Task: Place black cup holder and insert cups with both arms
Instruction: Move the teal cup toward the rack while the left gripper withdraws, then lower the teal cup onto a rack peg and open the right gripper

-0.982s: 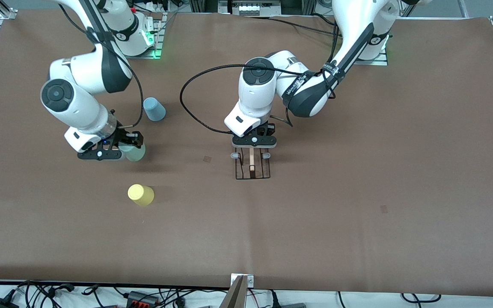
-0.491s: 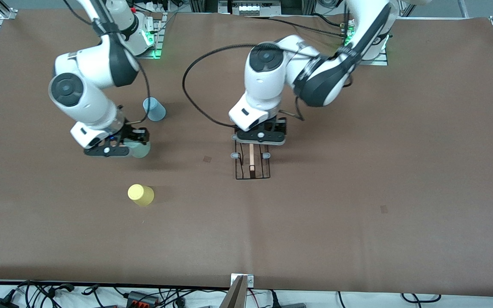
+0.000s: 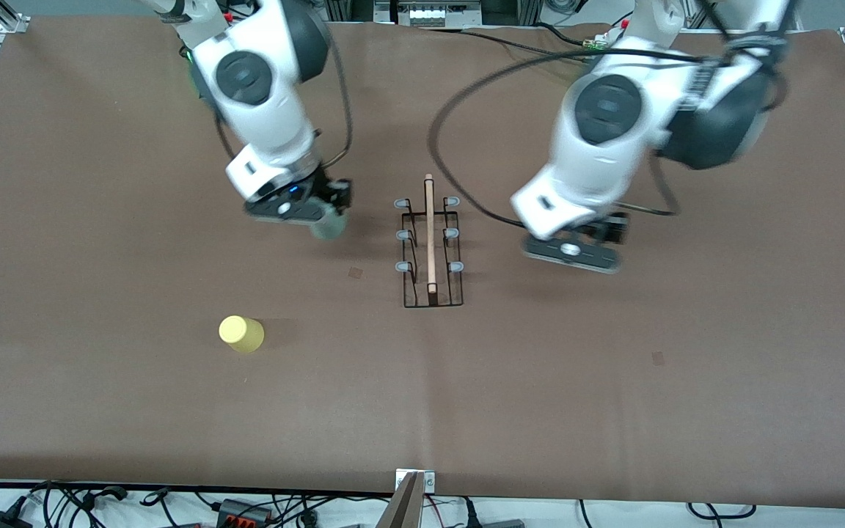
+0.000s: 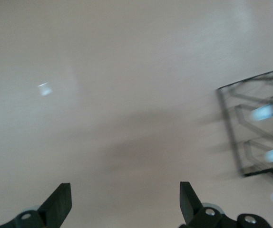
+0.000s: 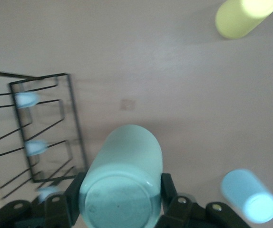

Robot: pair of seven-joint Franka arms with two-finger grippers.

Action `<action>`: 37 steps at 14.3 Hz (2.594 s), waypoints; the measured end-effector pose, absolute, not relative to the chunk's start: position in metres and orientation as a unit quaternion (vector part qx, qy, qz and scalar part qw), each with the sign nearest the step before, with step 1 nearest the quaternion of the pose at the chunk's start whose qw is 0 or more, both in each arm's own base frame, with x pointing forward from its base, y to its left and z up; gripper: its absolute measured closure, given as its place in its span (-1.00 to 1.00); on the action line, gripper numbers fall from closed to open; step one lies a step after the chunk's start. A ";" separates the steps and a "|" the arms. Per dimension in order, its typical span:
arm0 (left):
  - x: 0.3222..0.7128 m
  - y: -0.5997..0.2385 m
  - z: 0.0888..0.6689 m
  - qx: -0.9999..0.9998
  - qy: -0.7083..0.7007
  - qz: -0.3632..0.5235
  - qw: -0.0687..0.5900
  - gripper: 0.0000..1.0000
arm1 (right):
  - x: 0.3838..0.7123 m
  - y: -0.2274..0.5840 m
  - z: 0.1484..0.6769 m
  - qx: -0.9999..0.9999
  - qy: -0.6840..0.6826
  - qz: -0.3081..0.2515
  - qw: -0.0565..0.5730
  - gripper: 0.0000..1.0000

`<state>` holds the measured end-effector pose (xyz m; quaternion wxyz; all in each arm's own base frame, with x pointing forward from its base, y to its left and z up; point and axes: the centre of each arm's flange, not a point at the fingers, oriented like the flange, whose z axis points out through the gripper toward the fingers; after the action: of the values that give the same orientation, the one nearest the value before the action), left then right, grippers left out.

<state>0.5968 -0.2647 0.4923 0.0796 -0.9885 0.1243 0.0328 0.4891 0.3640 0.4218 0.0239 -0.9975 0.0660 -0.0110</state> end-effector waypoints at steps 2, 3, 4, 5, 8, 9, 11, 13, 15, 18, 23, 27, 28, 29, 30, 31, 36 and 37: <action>0.605 -0.207 0.503 -0.988 0.104 0.063 0.090 -1.00 | 0.465 0.396 0.424 -0.996 0.083 -0.008 0.028 -0.34; 0.607 -0.180 0.507 -0.989 0.089 0.077 0.094 -1.00 | 0.453 0.409 0.423 -0.996 0.087 -0.005 0.029 -0.34; 0.609 -0.154 0.513 -0.989 0.079 0.086 0.095 -1.00 | 0.442 0.421 0.421 -0.995 0.093 -0.001 0.029 -0.34; 0.610 -0.131 0.520 -0.988 0.079 0.091 0.092 -1.00 | 0.434 0.430 0.419 -0.995 0.097 0.002 0.029 -0.34; 0.613 -0.063 0.539 -0.989 0.099 0.095 0.052 -1.00 | 0.422 0.446 0.408 -0.995 0.094 0.009 0.029 -0.34; 0.611 -0.040 0.546 -0.989 0.106 0.092 0.041 -1.00 | 0.421 0.450 0.403 -0.995 0.093 0.009 0.032 -0.34; 0.603 -0.007 0.560 -0.991 0.099 0.083 0.032 -1.00 | 0.423 0.455 0.393 -0.995 0.094 0.008 0.040 -0.34; 0.593 0.001 0.572 -0.995 0.084 0.049 0.021 -1.00 | 0.425 0.458 0.384 -0.995 0.094 0.009 0.044 -0.34; 0.576 0.000 0.574 -0.997 0.076 0.006 0.002 -1.00 | 0.426 0.460 0.379 -0.994 0.094 0.007 0.049 -0.34; 0.546 0.000 0.572 -0.997 0.073 -0.017 -0.008 -1.00 | 0.427 0.464 0.373 -0.994 0.092 0.005 0.054 -0.34; 0.537 0.009 0.579 -0.999 0.046 -0.015 -0.009 -1.00 | 0.427 0.466 0.352 -0.995 0.084 0.001 0.048 -0.34; 0.535 0.002 0.578 -0.999 0.031 -0.004 -0.009 -1.00 | 0.428 0.467 0.340 -0.995 0.084 0.004 0.050 -0.45; 0.535 0.001 0.578 -1.000 0.030 -0.004 -0.009 -1.00 | 0.428 0.467 0.341 -0.995 0.084 0.003 0.050 -0.62; 0.535 0.000 0.578 -1.000 0.029 -0.004 -0.009 -1.00 | 0.428 0.466 0.342 -0.995 0.085 0.002 0.051 -0.84; 0.535 0.000 0.578 -1.000 0.029 -0.004 -0.009 -1.00 | 0.429 0.466 0.344 -0.995 0.086 0.000 0.053 -0.98; 0.535 0.000 0.578 -1.000 0.029 -0.004 -0.009 -1.00 | 0.431 0.465 0.347 -0.995 0.086 -0.003 0.054 -0.98; 0.535 -0.001 0.578 -1.000 0.029 -0.004 -0.009 -1.00 | 0.469 0.413 0.386 -0.997 0.060 -0.019 0.035 -1.00; 0.535 -0.001 0.578 -1.000 0.029 -0.004 -0.009 -1.00 | 0.483 0.387 0.394 -0.999 0.040 -0.017 0.023 -1.00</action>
<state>0.5347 -0.0007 0.5784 -0.0093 -0.9995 0.0291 -0.0039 0.4833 0.3875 0.3936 0.0232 -0.9988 0.0404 -0.0166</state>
